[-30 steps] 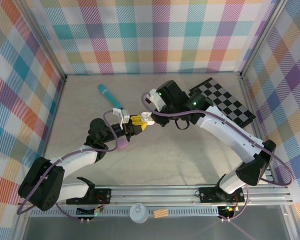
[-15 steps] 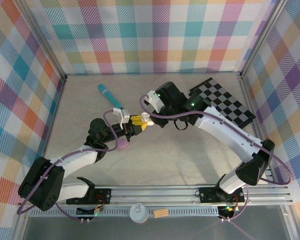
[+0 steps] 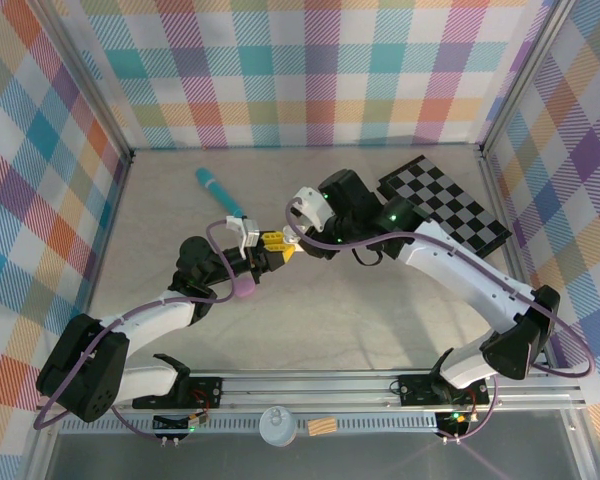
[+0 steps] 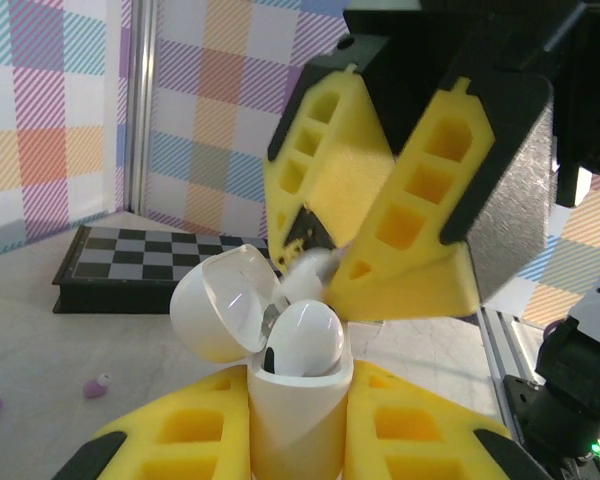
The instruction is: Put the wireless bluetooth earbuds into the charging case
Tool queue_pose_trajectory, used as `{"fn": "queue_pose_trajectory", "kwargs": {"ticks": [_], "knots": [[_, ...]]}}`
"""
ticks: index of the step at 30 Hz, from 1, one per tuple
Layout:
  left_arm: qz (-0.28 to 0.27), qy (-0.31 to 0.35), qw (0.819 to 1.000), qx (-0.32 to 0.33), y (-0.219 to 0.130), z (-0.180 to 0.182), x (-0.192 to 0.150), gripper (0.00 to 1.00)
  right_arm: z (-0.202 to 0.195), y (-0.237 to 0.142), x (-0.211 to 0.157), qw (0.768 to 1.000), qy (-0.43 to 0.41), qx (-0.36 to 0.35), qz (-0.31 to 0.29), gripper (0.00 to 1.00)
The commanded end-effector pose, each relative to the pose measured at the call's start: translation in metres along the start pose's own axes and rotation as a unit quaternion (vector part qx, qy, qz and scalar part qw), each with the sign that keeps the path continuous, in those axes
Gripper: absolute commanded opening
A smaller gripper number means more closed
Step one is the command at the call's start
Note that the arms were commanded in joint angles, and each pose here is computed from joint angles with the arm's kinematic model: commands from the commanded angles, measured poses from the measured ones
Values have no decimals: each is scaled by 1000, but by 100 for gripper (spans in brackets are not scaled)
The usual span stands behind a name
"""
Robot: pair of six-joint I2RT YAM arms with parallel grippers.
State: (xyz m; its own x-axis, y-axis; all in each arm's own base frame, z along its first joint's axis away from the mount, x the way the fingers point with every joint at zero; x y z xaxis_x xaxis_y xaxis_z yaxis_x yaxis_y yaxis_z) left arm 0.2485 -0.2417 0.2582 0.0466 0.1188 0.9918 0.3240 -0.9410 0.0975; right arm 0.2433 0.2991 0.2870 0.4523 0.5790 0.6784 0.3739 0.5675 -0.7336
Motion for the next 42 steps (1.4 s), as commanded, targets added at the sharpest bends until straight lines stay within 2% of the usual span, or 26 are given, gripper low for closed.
{"fn": "queue_pose_trajectory", "kwargs": {"ticks": [1, 4, 8, 15, 19, 22, 31, 42], "knots": [[-41, 37, 998, -2, -1, -2, 27, 13, 9, -10, 2, 1000, -5, 22, -16, 37], [-42, 39, 998, -2, -2, -2, 27, 12, 7, -16, 7, 999, 2, 17, -32, 42], [-42, 39, 998, -2, -3, -3, 26, 12, 3, -27, 13, 997, 24, 20, -64, 43], [-48, 46, 998, -4, -5, -4, 27, 12, -20, -40, 28, 982, 147, 37, -114, 57], [-53, 54, 997, -15, -6, -8, 28, 12, -37, -29, 28, 967, 232, 65, -83, 62], [-57, 60, 996, -23, -6, -11, 28, 12, -37, -22, 32, 961, 255, 88, -52, 63], [-62, 69, 995, -25, -10, -16, 33, 12, -25, -1, 32, 952, 265, 151, 12, 66], [-57, 68, 996, 4, -12, -6, 32, 12, -3, -27, 16, 956, 216, 198, 28, 67]]}}
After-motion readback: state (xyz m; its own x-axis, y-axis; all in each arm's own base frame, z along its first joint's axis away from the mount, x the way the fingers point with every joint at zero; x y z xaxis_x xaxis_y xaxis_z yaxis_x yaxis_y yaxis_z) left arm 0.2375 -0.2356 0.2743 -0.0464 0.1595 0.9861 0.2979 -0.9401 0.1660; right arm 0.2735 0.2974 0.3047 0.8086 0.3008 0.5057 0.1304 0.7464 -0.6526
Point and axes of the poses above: each hand's point on the last joint's axis, 136 mm out from that joint toward the fingers, its own y axis out along the fingers, its own z axis along the line the jaws close on, x = y × z, the point moved 2 cm from there along -y, back along the fingers, and after that the axes turned 5 degrees about y, right-handed, at the moved point
